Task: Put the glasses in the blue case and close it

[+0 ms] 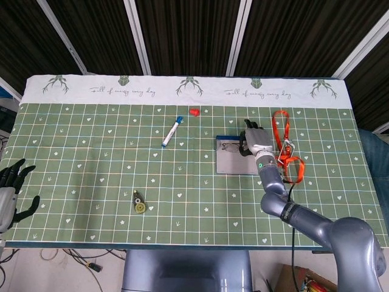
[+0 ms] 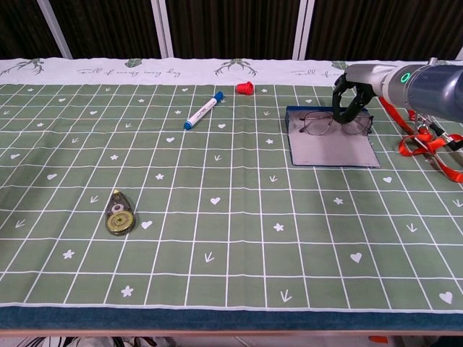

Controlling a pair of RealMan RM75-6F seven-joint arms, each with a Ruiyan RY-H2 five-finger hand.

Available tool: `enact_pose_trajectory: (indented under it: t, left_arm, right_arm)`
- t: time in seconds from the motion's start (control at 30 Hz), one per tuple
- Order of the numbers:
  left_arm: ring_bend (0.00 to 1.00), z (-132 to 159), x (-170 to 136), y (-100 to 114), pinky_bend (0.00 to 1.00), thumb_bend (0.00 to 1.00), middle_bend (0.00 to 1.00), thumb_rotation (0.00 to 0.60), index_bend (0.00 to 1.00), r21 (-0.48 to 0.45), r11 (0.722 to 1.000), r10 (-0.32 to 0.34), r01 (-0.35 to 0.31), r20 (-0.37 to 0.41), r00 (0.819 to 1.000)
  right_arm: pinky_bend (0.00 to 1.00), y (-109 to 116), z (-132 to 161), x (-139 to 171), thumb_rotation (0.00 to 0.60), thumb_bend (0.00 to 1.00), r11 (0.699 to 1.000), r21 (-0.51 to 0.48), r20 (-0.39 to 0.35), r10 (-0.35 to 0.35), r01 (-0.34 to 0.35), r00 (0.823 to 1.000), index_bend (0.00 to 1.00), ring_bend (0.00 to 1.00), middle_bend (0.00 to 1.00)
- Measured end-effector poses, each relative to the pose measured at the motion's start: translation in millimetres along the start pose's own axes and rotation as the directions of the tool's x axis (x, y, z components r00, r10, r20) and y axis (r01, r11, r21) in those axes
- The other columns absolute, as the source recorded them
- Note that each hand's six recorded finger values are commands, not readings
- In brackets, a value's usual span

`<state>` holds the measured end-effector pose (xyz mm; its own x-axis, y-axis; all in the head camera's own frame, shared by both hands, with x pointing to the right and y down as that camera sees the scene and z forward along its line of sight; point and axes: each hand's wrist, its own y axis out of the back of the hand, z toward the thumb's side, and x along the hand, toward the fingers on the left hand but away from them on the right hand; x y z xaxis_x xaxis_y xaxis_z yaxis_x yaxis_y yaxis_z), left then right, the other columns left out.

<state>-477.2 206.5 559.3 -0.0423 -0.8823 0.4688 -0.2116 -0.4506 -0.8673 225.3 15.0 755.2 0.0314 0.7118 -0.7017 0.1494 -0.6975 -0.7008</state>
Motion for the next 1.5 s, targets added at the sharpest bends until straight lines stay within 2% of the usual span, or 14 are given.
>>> enact_pose_trajectory:
  t: [0.63, 1.1, 1.17, 1.33, 1.5]
  left_arm:
    - [0.00, -0.2, 0.3, -0.1, 0.00, 0.40, 0.01, 0.600, 0.14, 0.001, 1.000, -0.002, 0.002, -0.001, 1.000]
    - [0.00, 0.1, 0.0, -0.2, 0.00, 0.40, 0.01, 0.600, 0.14, 0.004, 1.000, -0.002, 0.002, 0.000, 1.000]
    - [0.00, 0.2, 0.0, -0.2, 0.00, 0.40, 0.01, 0.600, 0.14, 0.004, 1.000, -0.002, 0.002, 0.000, 1.000]
    - [0.00, 0.1, -0.2, -0.1, 0.00, 0.40, 0.01, 0.600, 0.14, 0.005, 1.000, -0.001, 0.001, 0.000, 1.000]
    - [0.00, 0.1, -0.3, 0.0, 0.00, 0.40, 0.01, 0.600, 0.14, 0.006, 1.000, 0.000, 0.000, 0.000, 1.000]
  right_arm:
    - [0.18, 4.2, 3.9, -11.6, 0.600, 0.53, 1.000, -0.005, 0.012, -0.014, 0.014, 1.000, 0.64, 0.05, 0.02]
    - [0.18, 4.3, 0.7, -11.2, 0.600, 0.53, 1.000, 0.010, 0.019, 0.004, -0.005, 1.000, 0.63, 0.04, 0.01]
    - [0.18, 4.9, 1.0, -11.0, 0.600, 0.53, 1.000, 0.015, 0.019, 0.005, -0.005, 1.000, 0.61, 0.04, 0.01]
    - [0.18, 2.6, -0.4, -10.2, 0.600, 0.52, 1.000, 0.026, 0.022, 0.018, -0.018, 1.000, 0.44, 0.03, 0.00]
    - [0.18, 0.9, -1.2, -9.7, 0.600, 0.51, 0.999, 0.031, 0.024, 0.029, -0.030, 0.999, 0.37, 0.02, 0.00]
